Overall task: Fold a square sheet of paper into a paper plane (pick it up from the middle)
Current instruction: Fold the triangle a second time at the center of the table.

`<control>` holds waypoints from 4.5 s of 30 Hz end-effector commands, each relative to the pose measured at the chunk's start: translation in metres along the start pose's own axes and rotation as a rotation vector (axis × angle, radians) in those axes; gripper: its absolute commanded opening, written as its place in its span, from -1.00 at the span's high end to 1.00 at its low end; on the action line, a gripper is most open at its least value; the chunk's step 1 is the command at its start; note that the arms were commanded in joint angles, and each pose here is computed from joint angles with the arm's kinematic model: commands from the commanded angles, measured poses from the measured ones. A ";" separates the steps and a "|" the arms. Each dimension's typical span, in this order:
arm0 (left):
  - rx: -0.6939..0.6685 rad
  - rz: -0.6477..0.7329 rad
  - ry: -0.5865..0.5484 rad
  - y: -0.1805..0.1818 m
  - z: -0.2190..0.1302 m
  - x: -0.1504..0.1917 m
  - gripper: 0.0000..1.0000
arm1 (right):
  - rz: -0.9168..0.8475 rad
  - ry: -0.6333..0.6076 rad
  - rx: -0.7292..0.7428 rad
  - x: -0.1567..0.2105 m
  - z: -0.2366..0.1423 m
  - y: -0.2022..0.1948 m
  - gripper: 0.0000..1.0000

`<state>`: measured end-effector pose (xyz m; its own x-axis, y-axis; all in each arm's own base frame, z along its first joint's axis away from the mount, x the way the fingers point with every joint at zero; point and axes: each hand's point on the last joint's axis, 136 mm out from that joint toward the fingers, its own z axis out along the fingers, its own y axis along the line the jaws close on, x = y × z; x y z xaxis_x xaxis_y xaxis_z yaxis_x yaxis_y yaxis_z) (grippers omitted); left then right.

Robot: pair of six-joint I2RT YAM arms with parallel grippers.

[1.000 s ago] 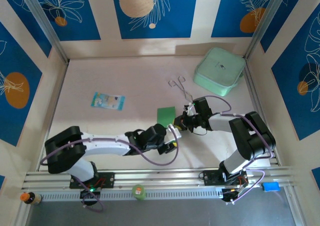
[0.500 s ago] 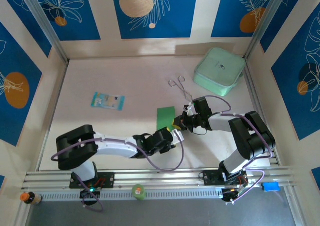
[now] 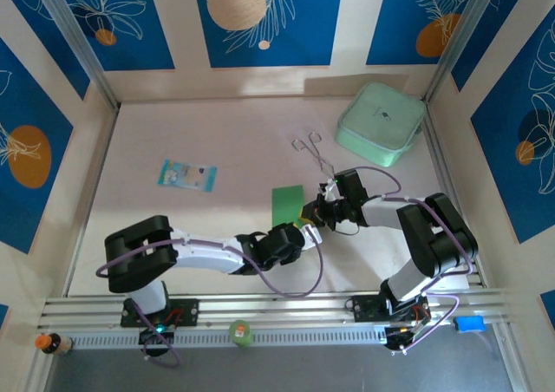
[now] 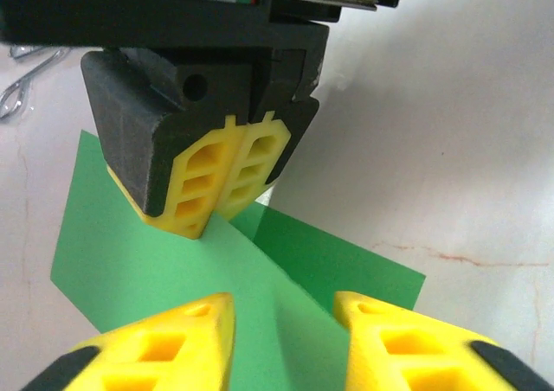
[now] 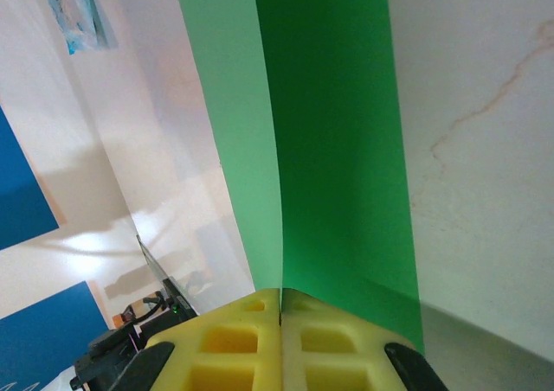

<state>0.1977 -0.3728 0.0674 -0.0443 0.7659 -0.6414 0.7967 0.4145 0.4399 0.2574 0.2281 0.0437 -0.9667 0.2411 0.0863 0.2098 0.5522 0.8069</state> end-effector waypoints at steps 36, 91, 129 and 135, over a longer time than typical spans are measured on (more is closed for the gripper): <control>0.418 -0.747 -0.011 0.023 -0.006 0.002 1.00 | -0.010 -0.032 0.022 0.049 -0.029 0.000 0.87; 0.437 -0.734 0.090 0.023 0.000 0.020 1.00 | 0.003 -0.028 0.303 0.051 0.009 -0.056 1.00; 0.427 -0.910 0.117 0.026 0.007 0.013 1.00 | 0.075 -0.161 0.247 0.046 0.020 -0.054 1.00; 0.398 -0.874 0.156 0.033 0.010 0.023 1.00 | -0.004 -0.112 0.287 0.051 0.011 -0.058 1.00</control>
<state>0.2180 -0.3511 0.0593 -0.7838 0.3209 -0.5317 0.5824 0.6769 -0.4500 0.2167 0.2359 0.0134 -0.9310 0.3646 -0.0157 0.2520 0.6735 0.6949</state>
